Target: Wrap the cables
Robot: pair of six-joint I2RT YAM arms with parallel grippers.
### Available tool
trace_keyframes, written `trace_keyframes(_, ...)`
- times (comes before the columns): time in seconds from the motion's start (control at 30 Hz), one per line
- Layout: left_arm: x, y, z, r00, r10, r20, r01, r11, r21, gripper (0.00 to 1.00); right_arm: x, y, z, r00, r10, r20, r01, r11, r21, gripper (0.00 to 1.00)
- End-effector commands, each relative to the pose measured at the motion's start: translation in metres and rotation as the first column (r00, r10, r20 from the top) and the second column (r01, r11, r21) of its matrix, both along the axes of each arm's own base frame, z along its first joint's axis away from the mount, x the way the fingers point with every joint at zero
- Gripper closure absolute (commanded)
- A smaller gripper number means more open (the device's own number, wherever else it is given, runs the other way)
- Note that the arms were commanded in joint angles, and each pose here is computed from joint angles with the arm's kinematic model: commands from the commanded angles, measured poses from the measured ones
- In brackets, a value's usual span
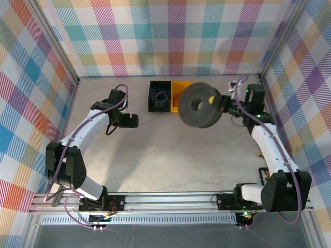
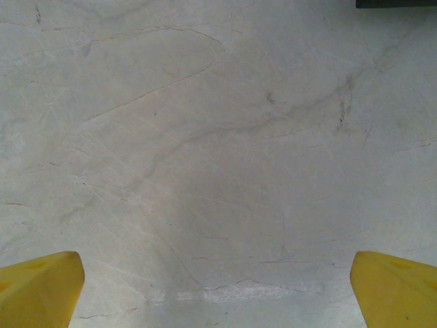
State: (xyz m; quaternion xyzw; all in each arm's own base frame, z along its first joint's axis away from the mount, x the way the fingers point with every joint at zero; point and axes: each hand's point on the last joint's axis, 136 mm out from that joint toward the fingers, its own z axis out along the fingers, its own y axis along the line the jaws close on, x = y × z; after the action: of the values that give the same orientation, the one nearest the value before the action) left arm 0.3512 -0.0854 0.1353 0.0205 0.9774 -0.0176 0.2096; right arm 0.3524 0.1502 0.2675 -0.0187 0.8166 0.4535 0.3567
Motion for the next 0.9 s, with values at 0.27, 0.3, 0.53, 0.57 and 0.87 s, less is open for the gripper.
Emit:
trace_keyframes(0.27,0.006,-0.006,0.015,1.000,-0.004,0.031,0.004,1.000,-0.008,0.00,-0.012,0.084,-0.075,0.953,0.265,-0.146,-0.244,0.958,0.149,1.00)
trace_keyframes(0.3,0.006,-0.006,0.016,0.999,-0.004,0.032,0.004,1.000,-0.009,0.00,-0.012,0.087,-0.087,0.948,0.268,-0.171,-0.243,0.958,0.152,1.00)
trace_keyframes(0.53,0.005,-0.008,0.018,0.999,-0.008,0.031,0.008,1.000,-0.004,0.00,-0.020,0.090,-0.156,0.925,0.269,-0.270,-0.243,0.962,0.125,1.00)
trace_keyframes(0.57,0.005,-0.008,0.018,1.000,-0.010,0.030,0.010,1.000,-0.002,0.00,-0.021,0.088,-0.164,0.921,0.264,-0.285,-0.241,0.964,0.115,1.00)
trace_keyframes(0.87,0.006,-0.009,0.014,1.000,-0.016,0.022,0.016,1.000,0.004,0.00,-0.025,0.074,-0.210,0.912,0.179,-0.369,-0.196,0.981,-0.010,0.93)
